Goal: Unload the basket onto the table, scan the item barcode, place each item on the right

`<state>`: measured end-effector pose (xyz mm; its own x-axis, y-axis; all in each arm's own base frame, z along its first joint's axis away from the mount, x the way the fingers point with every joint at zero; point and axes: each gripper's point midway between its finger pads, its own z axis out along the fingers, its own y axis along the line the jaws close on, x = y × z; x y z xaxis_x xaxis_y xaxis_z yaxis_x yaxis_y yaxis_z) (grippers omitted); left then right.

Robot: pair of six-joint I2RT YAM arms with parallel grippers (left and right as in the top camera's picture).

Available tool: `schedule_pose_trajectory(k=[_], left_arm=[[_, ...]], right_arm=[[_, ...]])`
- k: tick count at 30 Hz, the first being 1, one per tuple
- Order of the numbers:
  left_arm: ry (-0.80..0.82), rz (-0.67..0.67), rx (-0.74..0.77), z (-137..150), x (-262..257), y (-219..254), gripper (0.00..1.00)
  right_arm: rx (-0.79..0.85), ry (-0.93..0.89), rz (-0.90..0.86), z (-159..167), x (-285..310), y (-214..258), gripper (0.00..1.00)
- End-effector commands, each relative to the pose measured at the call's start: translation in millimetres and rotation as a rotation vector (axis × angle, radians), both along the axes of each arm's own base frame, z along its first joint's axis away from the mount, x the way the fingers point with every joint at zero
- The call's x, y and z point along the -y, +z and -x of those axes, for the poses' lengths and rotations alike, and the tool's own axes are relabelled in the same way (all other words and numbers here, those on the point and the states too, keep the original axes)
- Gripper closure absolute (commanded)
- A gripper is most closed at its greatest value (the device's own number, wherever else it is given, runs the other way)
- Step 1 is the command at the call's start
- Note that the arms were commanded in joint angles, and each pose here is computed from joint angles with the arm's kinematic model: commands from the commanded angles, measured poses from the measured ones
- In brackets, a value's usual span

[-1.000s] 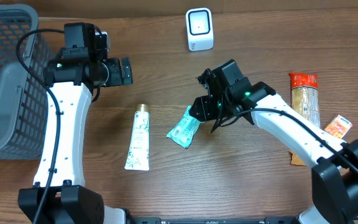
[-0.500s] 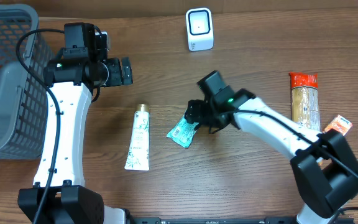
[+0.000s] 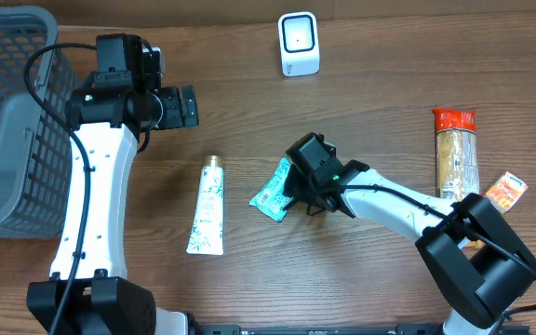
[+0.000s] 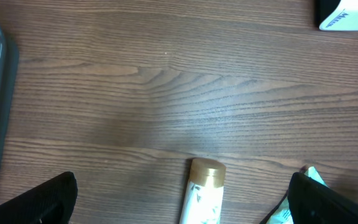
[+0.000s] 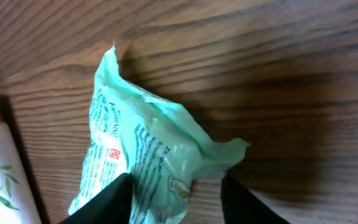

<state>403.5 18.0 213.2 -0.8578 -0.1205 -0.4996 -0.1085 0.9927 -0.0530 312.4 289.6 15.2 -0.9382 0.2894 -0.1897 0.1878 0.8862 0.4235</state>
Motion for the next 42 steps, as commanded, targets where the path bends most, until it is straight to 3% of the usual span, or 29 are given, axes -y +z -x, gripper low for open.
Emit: schedule_pose_trajectory(k=[1,32,34,39,42], left_arm=[[0.002,0.001,0.02,-2.4,4.3,6.5,0.0],[0.002,0.001,0.02,-2.4,4.3,6.5,0.0],[0.002,0.001,0.02,-2.4,4.3,6.5,0.0],[0.002,0.001,0.02,-2.4,4.3,6.5,0.0],[0.002,0.001,0.02,-2.4,4.3,6.5,0.0]], right_arm=[[-0.004,-0.012,-0.017,1.2,0.0,-4.9,0.53],[0.025,-0.12,-0.01,3.7,15.0,-25.7,0.56],[0.019,-0.121,-0.017,5.0,14.2,-26.2,0.62],[0.002,-0.076,-0.071,8.1,2.6,-22.1,0.96],[0.002,-0.08,-0.088,4.4,4.0,-18.0,0.96]])
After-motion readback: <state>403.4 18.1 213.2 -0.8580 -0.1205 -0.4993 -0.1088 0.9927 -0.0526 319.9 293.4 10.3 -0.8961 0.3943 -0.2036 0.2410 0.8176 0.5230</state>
